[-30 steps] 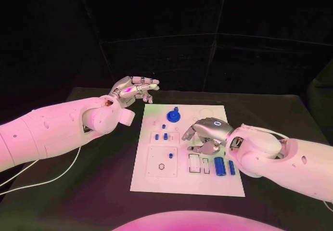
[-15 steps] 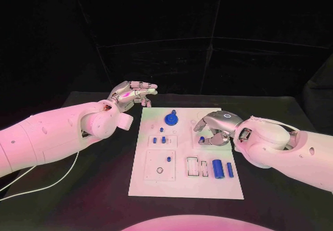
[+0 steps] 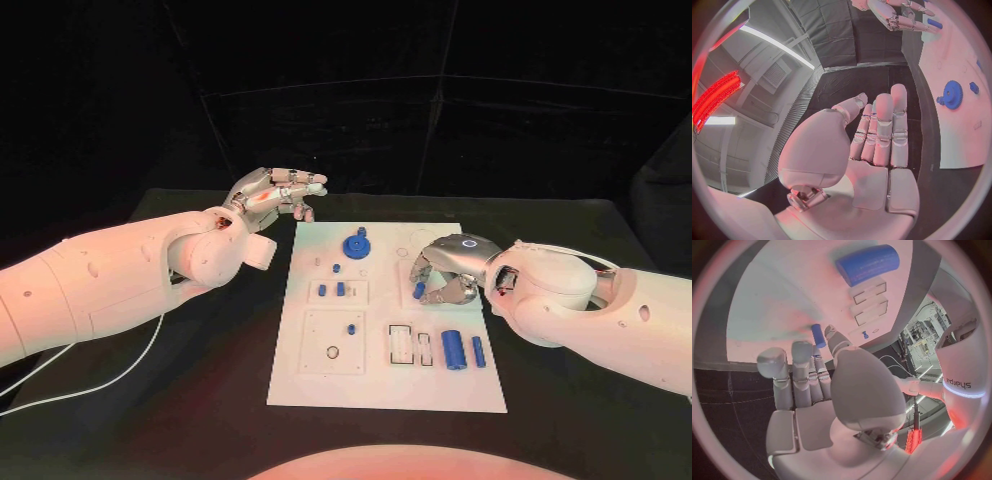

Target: Assemble the parts on the task board

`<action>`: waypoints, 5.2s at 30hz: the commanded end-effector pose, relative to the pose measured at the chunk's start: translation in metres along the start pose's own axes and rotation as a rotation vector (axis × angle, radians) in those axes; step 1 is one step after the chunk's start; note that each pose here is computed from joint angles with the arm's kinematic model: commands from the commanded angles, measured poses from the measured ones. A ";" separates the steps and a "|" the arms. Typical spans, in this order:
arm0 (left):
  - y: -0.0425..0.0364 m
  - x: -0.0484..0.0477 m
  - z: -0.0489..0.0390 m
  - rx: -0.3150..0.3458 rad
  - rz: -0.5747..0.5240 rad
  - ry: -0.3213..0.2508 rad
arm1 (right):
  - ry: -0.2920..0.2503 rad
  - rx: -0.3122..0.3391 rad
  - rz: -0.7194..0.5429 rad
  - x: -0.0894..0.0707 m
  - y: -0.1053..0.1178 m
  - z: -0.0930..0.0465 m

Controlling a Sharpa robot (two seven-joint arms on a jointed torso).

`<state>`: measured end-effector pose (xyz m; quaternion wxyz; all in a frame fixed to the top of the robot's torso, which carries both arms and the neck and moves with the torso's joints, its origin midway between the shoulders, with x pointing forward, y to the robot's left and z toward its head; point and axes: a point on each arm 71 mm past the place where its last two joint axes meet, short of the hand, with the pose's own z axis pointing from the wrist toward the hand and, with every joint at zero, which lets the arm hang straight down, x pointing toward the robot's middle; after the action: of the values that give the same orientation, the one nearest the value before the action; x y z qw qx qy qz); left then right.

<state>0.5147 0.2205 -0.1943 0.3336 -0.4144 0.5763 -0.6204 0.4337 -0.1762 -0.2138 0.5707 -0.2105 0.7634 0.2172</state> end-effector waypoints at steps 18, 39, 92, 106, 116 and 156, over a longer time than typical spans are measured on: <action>-0.0012 -0.0006 0.0002 0.004 -0.005 0.007 | -0.024 -0.042 0.000 -0.002 0.003 0.004; -0.0009 -0.0028 -0.0005 -0.003 -0.005 0.007 | -0.048 -0.004 0.145 -0.005 -0.006 -0.006; 0.0004 -0.0007 0.0028 -0.006 -0.008 0.017 | -0.028 -0.381 0.190 0.015 0.124 0.031; 0.0006 0.0000 0.0033 -0.008 -0.009 0.020 | 0.021 -0.379 0.149 0.027 0.129 0.035; 0.0007 -0.0003 0.0029 -0.009 -0.009 0.020 | 0.035 -0.379 0.137 0.030 0.130 0.035; 0.0010 -0.0003 0.0026 -0.013 -0.010 0.024 | 0.059 -0.378 0.091 0.035 0.135 0.041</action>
<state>0.5173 0.2205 -0.1967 0.3256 -0.4147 0.5830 -0.6182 0.3799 -0.0456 -0.2445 0.4891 -0.2774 0.7337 0.3815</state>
